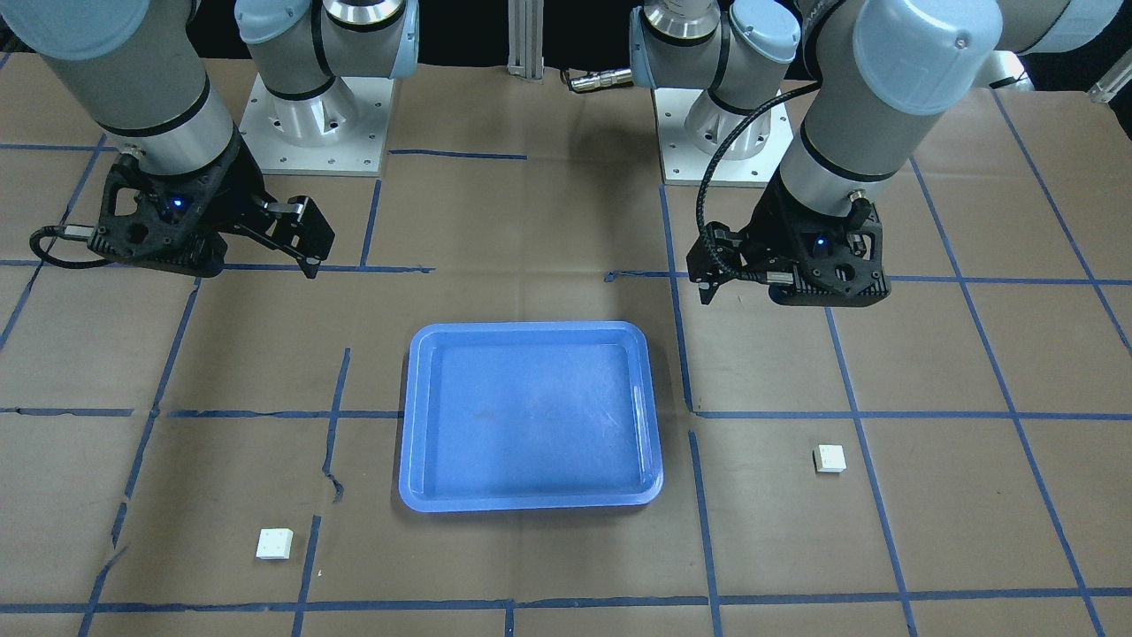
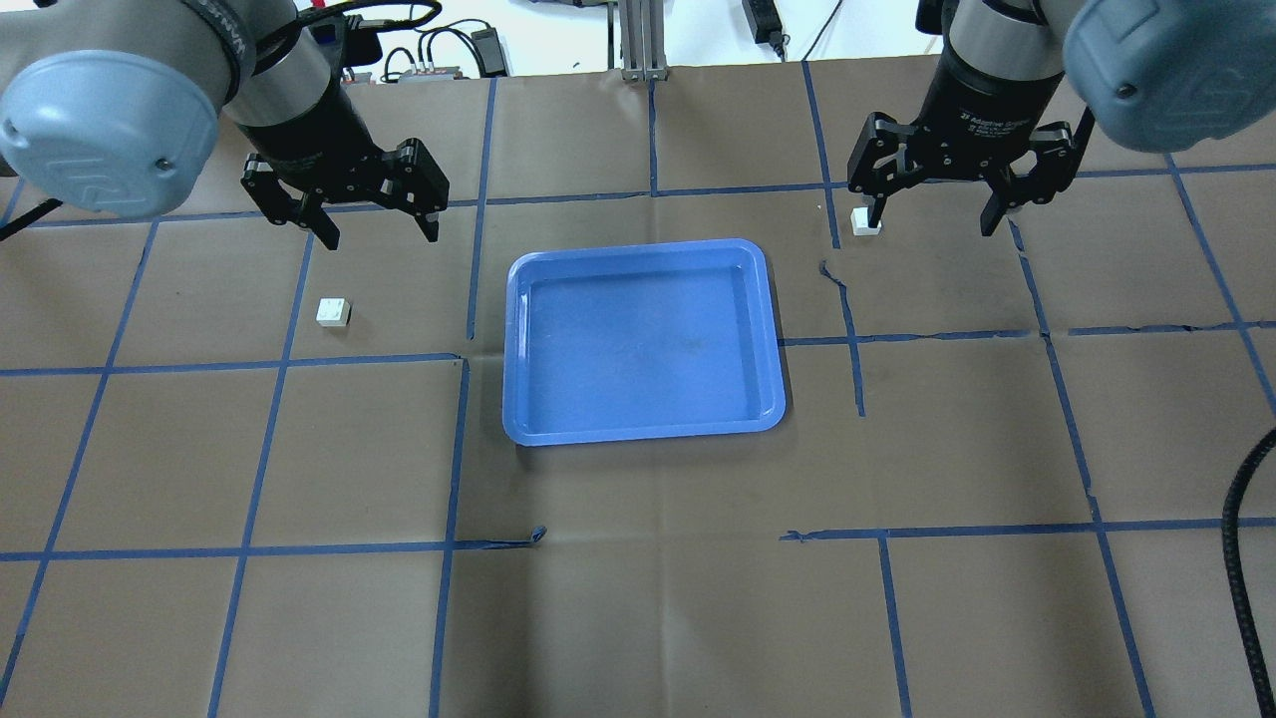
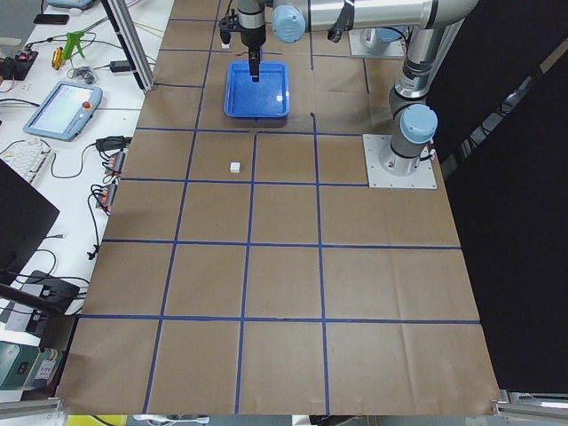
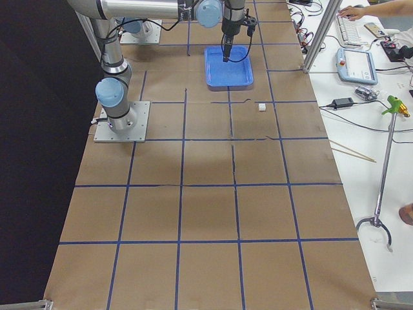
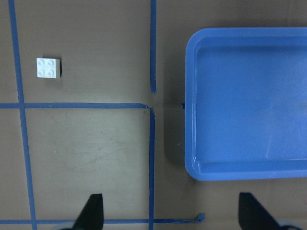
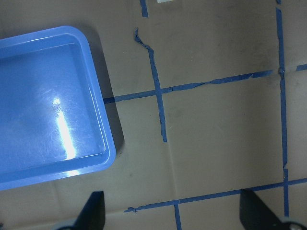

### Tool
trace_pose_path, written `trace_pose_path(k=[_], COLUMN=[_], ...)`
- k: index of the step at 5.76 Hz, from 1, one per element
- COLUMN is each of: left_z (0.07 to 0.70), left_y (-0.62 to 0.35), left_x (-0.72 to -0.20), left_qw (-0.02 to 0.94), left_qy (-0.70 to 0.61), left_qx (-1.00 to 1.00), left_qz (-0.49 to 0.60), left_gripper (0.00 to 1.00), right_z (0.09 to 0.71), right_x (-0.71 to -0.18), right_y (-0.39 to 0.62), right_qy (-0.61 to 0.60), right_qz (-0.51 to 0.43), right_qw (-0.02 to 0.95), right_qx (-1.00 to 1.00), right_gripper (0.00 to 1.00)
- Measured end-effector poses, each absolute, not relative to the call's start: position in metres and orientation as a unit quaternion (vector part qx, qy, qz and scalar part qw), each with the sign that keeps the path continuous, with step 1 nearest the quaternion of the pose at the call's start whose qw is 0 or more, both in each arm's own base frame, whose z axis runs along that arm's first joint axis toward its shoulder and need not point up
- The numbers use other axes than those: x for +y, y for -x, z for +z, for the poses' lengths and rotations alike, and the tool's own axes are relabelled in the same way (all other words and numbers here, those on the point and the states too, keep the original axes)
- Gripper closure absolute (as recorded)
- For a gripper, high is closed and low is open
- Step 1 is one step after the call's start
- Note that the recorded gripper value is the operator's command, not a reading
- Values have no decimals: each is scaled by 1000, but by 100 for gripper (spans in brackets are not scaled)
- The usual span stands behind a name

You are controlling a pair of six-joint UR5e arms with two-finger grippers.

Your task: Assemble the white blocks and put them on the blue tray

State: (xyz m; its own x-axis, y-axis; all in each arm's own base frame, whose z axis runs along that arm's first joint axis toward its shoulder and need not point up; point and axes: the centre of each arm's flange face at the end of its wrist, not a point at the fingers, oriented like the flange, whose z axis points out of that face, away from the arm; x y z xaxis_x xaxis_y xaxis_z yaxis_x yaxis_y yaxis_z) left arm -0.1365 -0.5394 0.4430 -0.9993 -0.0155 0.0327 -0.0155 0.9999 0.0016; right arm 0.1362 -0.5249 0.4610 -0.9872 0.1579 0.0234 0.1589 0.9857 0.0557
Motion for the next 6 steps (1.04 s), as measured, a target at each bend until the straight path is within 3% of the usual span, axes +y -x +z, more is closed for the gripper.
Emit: trace_pose_path(k=[3,6], left_z=[446,444], left_y=[135,134], left_x=[-537,-534], left_qw=[16,15], left_qy=[-6,-7], left_qx=[-1000,-1000], left_qz=[8,8], left_gripper=[0,0], right_z=[460,460], right_x=[-524,-526], right_y=[-136,-136], right_qy=[75,-12], right_qz=[-30,-29], right_qw=[10,7], right_qx=[-997,-999], right_gripper=[0,0])
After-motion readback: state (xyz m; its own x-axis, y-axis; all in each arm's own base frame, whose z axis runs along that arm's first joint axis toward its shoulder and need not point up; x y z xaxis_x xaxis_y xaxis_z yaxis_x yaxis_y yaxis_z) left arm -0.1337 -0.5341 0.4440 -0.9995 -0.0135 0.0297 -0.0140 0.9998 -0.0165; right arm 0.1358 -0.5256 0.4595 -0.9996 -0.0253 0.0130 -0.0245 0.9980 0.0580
